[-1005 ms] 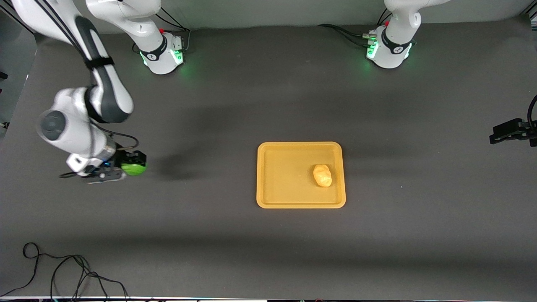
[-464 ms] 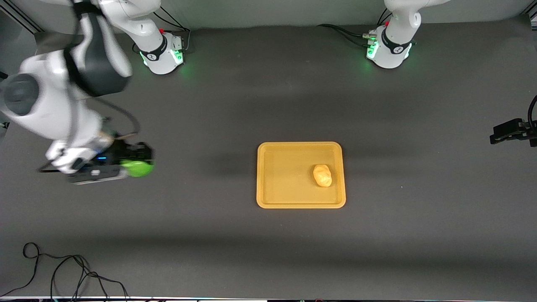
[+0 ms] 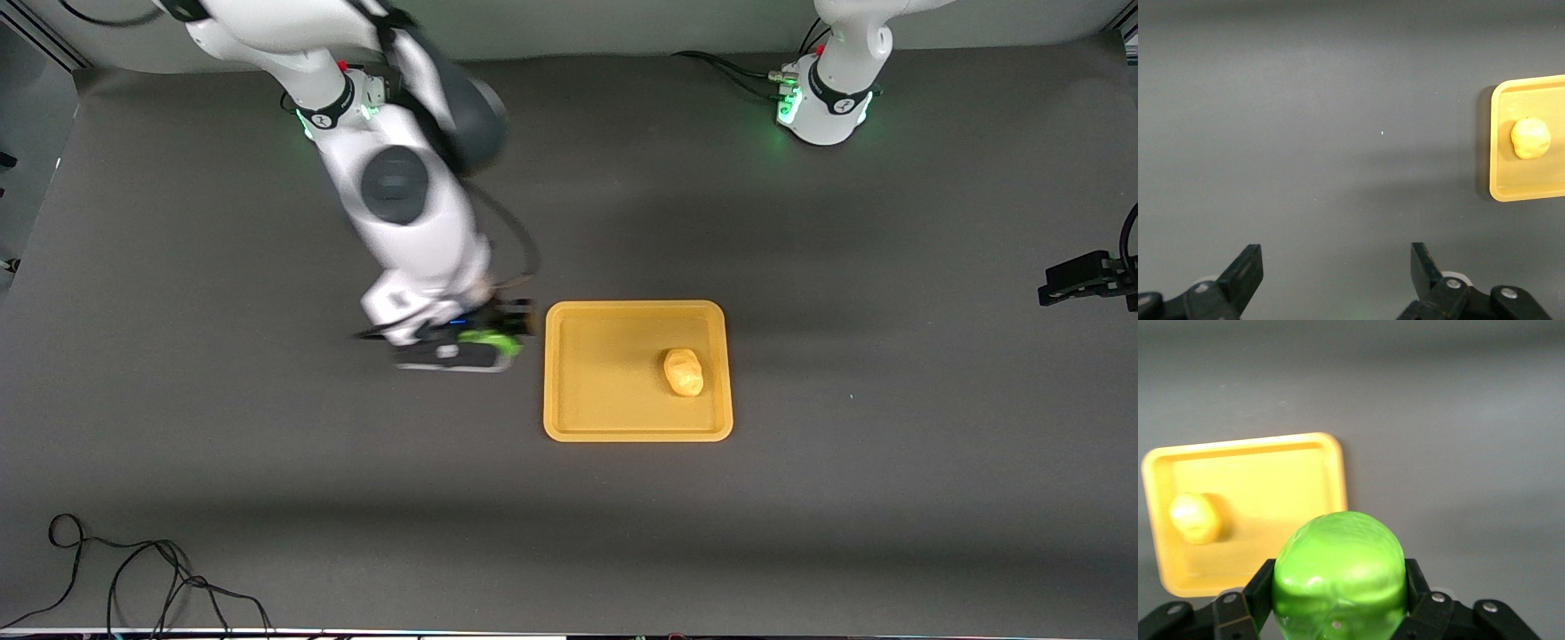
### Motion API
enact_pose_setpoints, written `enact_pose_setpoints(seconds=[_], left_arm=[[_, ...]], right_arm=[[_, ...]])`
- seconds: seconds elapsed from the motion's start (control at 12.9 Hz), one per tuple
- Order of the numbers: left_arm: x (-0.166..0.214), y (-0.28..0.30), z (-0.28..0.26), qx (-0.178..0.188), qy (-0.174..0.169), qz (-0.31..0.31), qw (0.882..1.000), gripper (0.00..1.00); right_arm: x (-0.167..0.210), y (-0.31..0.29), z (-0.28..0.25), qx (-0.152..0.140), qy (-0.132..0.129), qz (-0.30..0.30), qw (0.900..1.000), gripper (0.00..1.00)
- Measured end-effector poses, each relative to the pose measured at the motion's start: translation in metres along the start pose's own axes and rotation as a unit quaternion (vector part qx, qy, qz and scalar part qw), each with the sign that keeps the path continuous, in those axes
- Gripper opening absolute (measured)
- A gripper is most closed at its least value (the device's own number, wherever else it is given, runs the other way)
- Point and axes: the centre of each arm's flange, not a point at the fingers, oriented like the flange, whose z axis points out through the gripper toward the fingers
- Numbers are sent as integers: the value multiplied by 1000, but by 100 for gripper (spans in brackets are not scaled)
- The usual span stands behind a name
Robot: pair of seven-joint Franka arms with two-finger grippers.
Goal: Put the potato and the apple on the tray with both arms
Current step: 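Lift the apple with the right gripper and carry it over the tray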
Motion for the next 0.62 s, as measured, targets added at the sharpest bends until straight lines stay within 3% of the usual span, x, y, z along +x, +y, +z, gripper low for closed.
enact_pose_setpoints(seconds=[0.23,0.62], left_arm=[[0,0,0,0,2,0,1000,100],[1,-1,0,1,3,0,1000,100]], right_arm=[[-41,-79,58,14,14,15,1000,79],[-67,-113,164,-1,25,-16,1000,79]])
